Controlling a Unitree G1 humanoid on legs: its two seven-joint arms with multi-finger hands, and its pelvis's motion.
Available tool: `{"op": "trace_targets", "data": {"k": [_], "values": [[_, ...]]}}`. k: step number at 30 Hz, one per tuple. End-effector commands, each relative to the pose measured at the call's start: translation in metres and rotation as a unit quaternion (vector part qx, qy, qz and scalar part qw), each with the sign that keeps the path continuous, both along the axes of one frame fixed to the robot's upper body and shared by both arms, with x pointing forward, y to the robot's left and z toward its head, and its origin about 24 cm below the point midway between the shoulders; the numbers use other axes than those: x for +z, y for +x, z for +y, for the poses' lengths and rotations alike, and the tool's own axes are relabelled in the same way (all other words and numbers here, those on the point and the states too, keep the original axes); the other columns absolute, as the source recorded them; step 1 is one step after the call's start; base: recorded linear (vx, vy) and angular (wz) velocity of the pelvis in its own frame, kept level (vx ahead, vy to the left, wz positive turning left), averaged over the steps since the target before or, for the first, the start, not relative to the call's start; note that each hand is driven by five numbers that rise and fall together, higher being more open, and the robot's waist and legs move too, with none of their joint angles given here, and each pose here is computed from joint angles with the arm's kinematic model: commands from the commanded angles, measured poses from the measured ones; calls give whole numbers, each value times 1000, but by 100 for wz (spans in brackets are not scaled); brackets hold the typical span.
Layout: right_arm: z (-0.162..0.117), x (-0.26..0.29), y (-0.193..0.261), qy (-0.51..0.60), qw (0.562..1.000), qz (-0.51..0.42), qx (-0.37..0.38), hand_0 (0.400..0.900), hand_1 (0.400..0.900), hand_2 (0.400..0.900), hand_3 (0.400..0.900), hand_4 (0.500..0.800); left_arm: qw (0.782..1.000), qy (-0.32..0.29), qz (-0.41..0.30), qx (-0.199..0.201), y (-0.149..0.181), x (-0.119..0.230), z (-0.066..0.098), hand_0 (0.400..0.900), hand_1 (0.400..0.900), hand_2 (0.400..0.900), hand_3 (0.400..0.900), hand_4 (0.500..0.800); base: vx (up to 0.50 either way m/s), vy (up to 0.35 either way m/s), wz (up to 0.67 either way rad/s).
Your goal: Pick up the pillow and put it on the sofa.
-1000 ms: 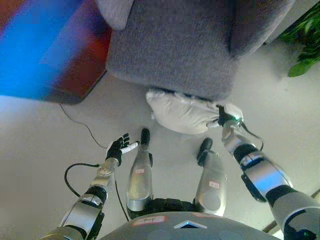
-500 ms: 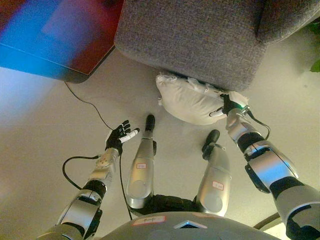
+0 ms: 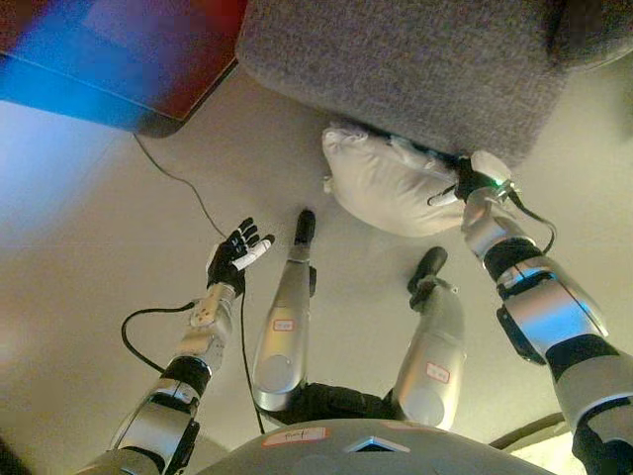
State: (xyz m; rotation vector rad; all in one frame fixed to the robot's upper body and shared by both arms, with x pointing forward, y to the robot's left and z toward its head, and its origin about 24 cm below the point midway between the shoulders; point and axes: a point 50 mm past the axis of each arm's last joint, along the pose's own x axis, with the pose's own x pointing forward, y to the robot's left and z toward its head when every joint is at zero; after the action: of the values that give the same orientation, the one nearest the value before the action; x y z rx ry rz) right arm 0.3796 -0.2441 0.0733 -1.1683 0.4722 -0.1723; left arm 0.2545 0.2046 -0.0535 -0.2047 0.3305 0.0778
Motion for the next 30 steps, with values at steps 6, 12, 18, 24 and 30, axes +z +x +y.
{"op": "trace_targets", "data": {"k": [6,12,18,24,30], "values": [[-2,91,29,-7,996,-94,13,900,900,900,900,800,997,-1,-68,47,-13,23,36,900,900,900,900,800,-32,110,1],[-8,111,31,0,995,-102,11,900,900,900,900,800,993,-23,-102,48,-17,30,36,900,900,900,900,800,-33,91,4],[-13,128,32,16,994,-104,7,900,900,900,900,800,987,-39,-147,47,-19,47,38,900,900,900,900,800,-32,53,3],[-6,146,36,32,993,-108,44,900,900,900,900,800,983,-41,-173,49,-19,60,43,900,900,900,900,800,-39,2,5],[4,158,39,34,988,-116,98,400,400,400,400,500,982,-38,-175,52,-26,60,51,900,900,900,900,800,-12,-2,-3]]}}
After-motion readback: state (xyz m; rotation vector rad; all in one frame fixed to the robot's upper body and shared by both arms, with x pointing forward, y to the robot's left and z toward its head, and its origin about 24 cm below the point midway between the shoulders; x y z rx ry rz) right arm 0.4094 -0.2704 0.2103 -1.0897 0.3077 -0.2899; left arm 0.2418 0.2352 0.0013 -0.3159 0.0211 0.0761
